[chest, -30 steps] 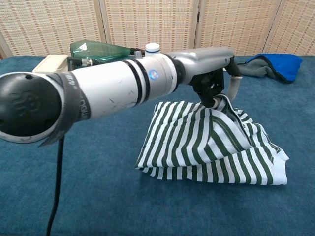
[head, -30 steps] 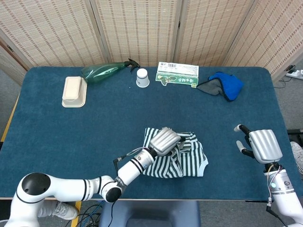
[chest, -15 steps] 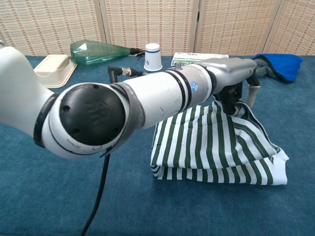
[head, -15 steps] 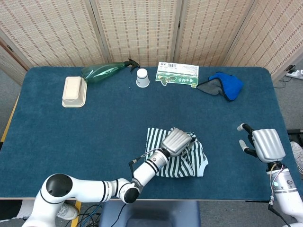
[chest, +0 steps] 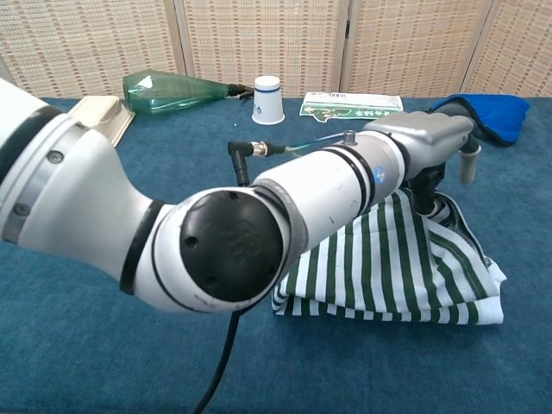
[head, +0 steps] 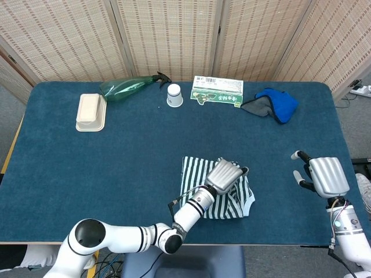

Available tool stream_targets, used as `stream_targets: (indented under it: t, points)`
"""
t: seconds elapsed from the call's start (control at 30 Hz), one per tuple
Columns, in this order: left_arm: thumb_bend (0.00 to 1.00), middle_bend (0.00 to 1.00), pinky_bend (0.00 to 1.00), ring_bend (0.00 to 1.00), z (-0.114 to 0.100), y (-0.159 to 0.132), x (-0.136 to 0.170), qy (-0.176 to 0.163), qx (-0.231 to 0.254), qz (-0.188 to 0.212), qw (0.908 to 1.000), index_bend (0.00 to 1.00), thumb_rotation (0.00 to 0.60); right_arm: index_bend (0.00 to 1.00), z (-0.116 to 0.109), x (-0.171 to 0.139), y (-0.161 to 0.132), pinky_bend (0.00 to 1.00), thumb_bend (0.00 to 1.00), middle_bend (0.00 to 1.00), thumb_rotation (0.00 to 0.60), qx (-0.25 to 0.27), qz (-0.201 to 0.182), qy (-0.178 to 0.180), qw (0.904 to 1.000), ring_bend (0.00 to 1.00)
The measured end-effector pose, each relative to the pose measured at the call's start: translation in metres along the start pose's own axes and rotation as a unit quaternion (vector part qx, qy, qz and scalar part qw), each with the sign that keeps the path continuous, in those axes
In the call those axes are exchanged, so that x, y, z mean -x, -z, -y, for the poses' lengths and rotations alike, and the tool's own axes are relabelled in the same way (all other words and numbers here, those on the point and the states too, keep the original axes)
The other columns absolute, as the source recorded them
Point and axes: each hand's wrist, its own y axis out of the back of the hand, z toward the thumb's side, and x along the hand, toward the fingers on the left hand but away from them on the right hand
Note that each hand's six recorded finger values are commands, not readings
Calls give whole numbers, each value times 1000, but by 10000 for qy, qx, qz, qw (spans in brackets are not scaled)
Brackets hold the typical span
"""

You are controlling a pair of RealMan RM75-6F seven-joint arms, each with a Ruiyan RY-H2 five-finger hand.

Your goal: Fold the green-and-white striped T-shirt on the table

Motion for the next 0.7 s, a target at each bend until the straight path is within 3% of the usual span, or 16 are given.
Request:
stream_targets:
  t: [0.03,0.13,0.43,0.7]
  points:
    - [170,831,949,776,-1,1,-1,-37,15,-41,10000,10,600,378,0,0,0,1000,352,969,600,0,3,-1,10000,1000]
    - [120,831,949,775,-3,4,-1,-160,139,-160,9996,0,600,378,1,0,0,1000,352,969,600,6,11,-5,10000,1000]
    - [114,831,949,775,-17,30,7,-391,627,-429,9963,0,600,378,-3,-1,-1,1000,352,969,600,-8,-1,43,10000,1000]
    - [113,818,947,764,-39,98,29,-547,943,-1001,9890,0,600,378,-6,-1,-4,1000,352,969,600,-67,-40,64,9999,1000]
